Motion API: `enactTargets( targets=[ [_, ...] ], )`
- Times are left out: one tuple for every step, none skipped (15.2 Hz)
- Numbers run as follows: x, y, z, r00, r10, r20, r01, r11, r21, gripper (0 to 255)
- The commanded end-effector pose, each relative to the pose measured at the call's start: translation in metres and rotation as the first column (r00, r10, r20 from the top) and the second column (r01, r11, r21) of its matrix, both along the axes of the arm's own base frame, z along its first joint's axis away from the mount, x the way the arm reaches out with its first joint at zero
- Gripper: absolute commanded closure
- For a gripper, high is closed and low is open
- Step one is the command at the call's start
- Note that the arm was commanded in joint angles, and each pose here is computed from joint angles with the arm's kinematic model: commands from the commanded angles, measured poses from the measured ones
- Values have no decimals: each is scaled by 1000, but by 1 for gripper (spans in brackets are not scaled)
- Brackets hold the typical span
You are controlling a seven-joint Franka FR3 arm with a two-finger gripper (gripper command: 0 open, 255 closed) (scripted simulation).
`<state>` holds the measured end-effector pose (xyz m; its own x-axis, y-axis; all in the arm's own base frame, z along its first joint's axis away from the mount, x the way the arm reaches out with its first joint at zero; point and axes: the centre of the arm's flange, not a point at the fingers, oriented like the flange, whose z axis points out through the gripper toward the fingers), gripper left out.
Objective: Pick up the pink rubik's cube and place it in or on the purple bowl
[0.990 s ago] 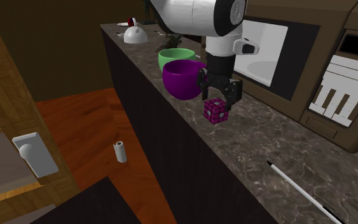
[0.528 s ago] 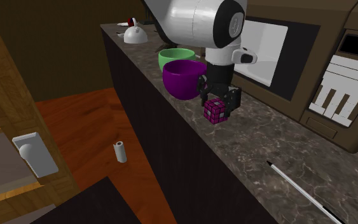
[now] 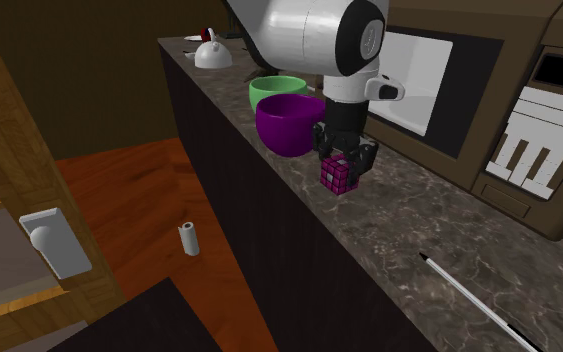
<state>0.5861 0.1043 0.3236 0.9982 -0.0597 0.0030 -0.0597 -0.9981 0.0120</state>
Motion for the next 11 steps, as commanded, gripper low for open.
enactTargets(
  targets=[
    [0, 1, 0, 1000, 1, -1, -1, 1000, 0, 255],
    [0, 1, 0, 1000, 1, -1, -1, 1000, 0, 255],
    [0, 1, -1, 1000, 1, -1, -1, 1000, 0, 255],
    [0, 1, -1, 1000, 1, -1, -1, 1000, 0, 255],
    [0, 1, 0, 1000, 1, -1, -1, 1000, 0, 255],
    [0, 1, 0, 1000, 1, -1, -1, 1000, 0, 255],
    [0, 1, 5, 1000, 1, -1, -1, 1000, 0, 255],
    [0, 1, 10, 1000, 1, -1, -1, 1000, 0, 255],
    [0, 1, 15, 1000, 1, -1, -1, 1000, 0, 255],
    [0, 1, 21, 1000, 1, -1, -1, 1000, 0, 255],
    [0, 1, 26, 1000, 1, -1, -1, 1000, 0, 255]
  ],
)
